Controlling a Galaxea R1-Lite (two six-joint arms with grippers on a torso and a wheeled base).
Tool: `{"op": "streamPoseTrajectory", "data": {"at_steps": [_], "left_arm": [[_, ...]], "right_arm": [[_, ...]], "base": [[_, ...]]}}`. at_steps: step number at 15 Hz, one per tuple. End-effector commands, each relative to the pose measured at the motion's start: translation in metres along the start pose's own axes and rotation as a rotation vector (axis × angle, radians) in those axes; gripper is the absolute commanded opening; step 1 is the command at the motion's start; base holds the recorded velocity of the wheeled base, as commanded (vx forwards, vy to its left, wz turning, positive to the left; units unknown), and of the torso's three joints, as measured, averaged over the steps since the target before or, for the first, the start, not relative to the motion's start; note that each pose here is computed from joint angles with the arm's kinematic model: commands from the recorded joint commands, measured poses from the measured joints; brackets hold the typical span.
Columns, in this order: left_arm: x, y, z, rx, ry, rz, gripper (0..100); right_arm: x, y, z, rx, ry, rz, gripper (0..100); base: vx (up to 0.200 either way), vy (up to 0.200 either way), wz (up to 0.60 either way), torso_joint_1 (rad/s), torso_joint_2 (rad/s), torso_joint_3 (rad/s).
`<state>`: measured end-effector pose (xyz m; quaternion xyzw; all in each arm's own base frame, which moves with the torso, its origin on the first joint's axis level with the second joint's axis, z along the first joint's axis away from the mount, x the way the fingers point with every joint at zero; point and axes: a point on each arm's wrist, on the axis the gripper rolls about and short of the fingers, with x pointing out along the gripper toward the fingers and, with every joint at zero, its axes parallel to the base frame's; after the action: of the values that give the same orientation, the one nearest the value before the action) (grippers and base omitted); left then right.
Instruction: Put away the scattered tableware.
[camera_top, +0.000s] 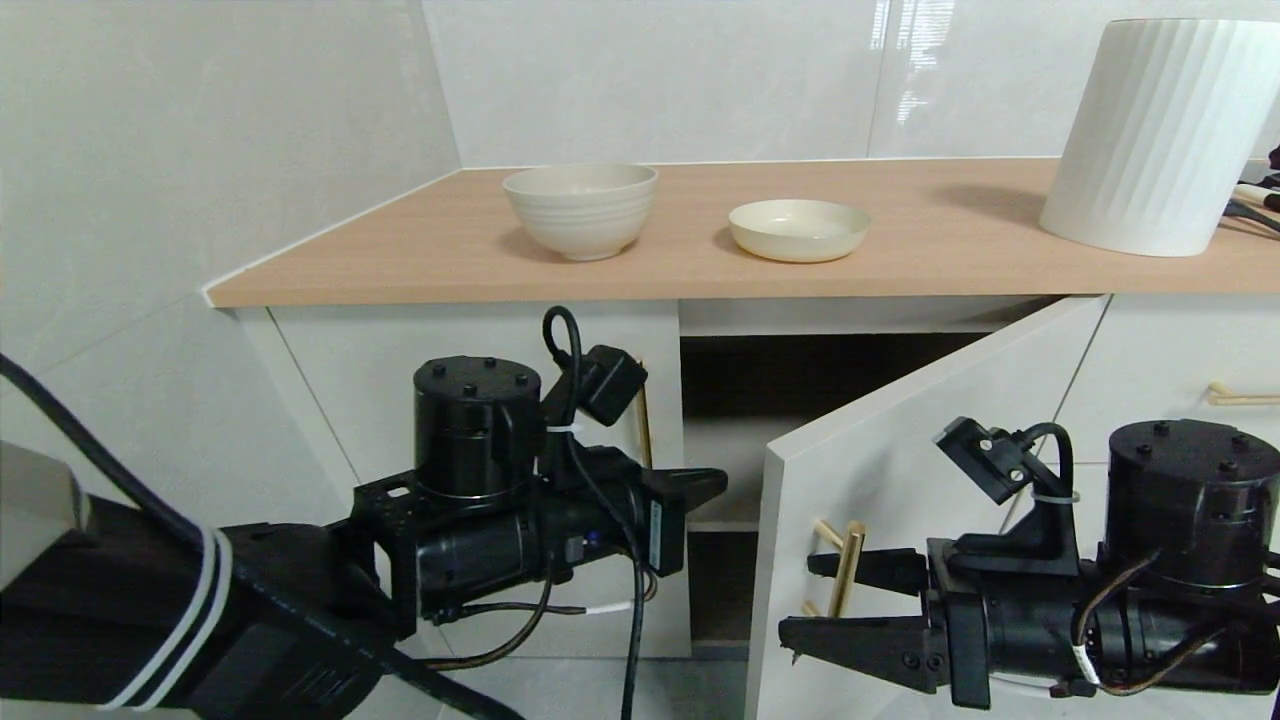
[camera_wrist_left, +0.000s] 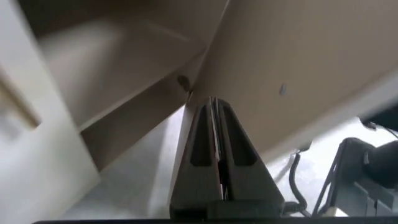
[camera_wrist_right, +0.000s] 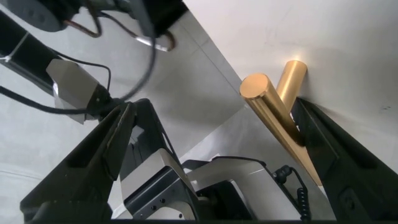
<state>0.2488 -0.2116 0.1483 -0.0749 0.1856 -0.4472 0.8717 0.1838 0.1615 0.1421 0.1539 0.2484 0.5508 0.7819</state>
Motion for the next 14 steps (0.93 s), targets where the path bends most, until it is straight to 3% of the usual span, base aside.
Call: {"op": "streamPoseTrajectory", "data": {"at_steps": [1,6,11,14], "left_arm": [[0.022,0.002,-0.006,-0.002,0.023,-0.010,0],[0.035,0.005,-0.011,-0.012,0.024,-0.016,0],[0.044,-0.014,-0.011,0.000,0.008,-0.008,0],[0.043,-0.016,-0.010,0.002,0.000,0.005,0]], "right_arm": [[0.001,-0.002,-0.001,0.004,0.005,-0.005,100],[0.000,-0.004,0.000,0.005,-0.001,-0.016,100],[-0.004,-0.011,0.003,0.010,-0.028,-0.063,100],[-0.015,-0.025,0.012,-0.012,-0.074,-0.127,100]], "base": [[0.000,0.000,0.00,0.000,0.00,0.000],[0.000,0.000,0.00,0.000,0.00,0.000],[0.000,0.000,0.00,0.000,0.00,0.000],[0.000,0.000,0.00,0.000,0.00,0.000]]}}
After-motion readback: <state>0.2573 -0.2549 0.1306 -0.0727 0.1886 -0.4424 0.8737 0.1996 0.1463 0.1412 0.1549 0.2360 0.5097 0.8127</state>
